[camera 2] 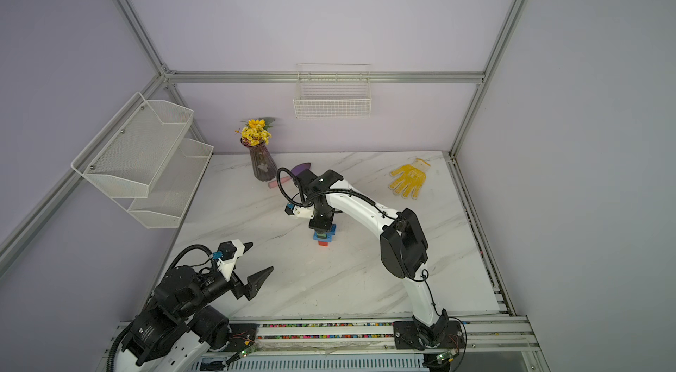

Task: Assemble the letter f with lego
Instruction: Assemble the lego brick with the lego brick.

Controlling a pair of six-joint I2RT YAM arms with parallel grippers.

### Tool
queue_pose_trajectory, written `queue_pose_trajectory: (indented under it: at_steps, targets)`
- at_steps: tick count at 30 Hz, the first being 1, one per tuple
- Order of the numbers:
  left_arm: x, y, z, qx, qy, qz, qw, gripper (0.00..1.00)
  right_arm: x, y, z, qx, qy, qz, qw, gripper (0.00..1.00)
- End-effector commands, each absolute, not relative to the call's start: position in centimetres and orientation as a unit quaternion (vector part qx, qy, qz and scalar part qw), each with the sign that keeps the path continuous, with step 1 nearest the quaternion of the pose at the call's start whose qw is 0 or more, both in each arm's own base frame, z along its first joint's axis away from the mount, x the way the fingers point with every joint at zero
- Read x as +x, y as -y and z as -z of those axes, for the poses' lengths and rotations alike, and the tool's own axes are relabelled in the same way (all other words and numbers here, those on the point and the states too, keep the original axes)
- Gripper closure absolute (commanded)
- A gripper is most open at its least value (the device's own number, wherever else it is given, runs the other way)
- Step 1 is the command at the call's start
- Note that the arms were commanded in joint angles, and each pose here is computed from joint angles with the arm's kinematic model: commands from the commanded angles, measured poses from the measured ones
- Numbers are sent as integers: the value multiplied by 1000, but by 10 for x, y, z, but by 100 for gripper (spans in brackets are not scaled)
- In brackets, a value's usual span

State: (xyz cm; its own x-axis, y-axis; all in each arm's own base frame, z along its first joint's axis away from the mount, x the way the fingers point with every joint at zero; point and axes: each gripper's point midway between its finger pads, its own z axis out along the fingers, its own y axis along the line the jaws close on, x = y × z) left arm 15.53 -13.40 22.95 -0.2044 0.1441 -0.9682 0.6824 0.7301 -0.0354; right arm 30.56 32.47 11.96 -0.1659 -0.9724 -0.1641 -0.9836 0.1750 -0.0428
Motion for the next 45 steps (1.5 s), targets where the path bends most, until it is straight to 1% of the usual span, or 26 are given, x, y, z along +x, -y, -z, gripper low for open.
queue_pose_trajectory:
  at_steps: [1, 6, 15, 21, 26, 28, 30, 32, 34, 38, 42, 43, 44, 45]
  targets:
    - [157, 138, -229, 290, -731, 238, 570, 0, 279, -310, -44, -652, -757, -17, -47, 94]
    - [157, 138, -229, 290, -731, 238, 570, 0, 275, -314, -38, -654, -754, -21, -56, 94]
    - [158, 138, -229, 289, -731, 239, 570, 0, 271, -301, -38, -648, -759, -14, -64, 94]
    - [158, 137, -229, 288, -732, 237, 570, 0, 275, -296, -52, -646, -762, -10, -46, 93]
    - [159, 137, -229, 287, -733, 237, 570, 0, 278, -297, -68, -645, -764, -14, -24, 90]
    - [159, 137, -228, 287, -733, 236, 570, 0, 281, -298, -74, -645, -764, -14, -11, 88]
    - [159, 137, -228, 287, -733, 236, 569, 0, 283, -300, -82, -644, -765, -16, 2, 81]
    - [159, 137, -228, 286, -734, 236, 569, 0, 285, -302, -91, -643, -765, -20, 15, 69]
    - [159, 137, -228, 286, -734, 236, 569, 0, 287, -305, -99, -643, -765, -24, 32, 61]
    - [160, 137, -228, 285, -734, 235, 570, 0, 293, -307, -114, -639, -766, -33, 60, 49]
    - [160, 136, -228, 283, -735, 233, 570, 0, 301, -307, -125, -631, -769, -41, 89, 32]
    - [160, 136, -228, 283, -735, 233, 570, 0, 302, -308, -130, -629, -770, -47, 101, 11]
    - [161, 136, -228, 283, -736, 232, 570, 0, 303, -309, -134, -627, -769, -55, 112, 3]
    - [161, 136, -228, 282, -736, 232, 570, 0, 304, -309, -137, -625, -769, -62, 121, 3]
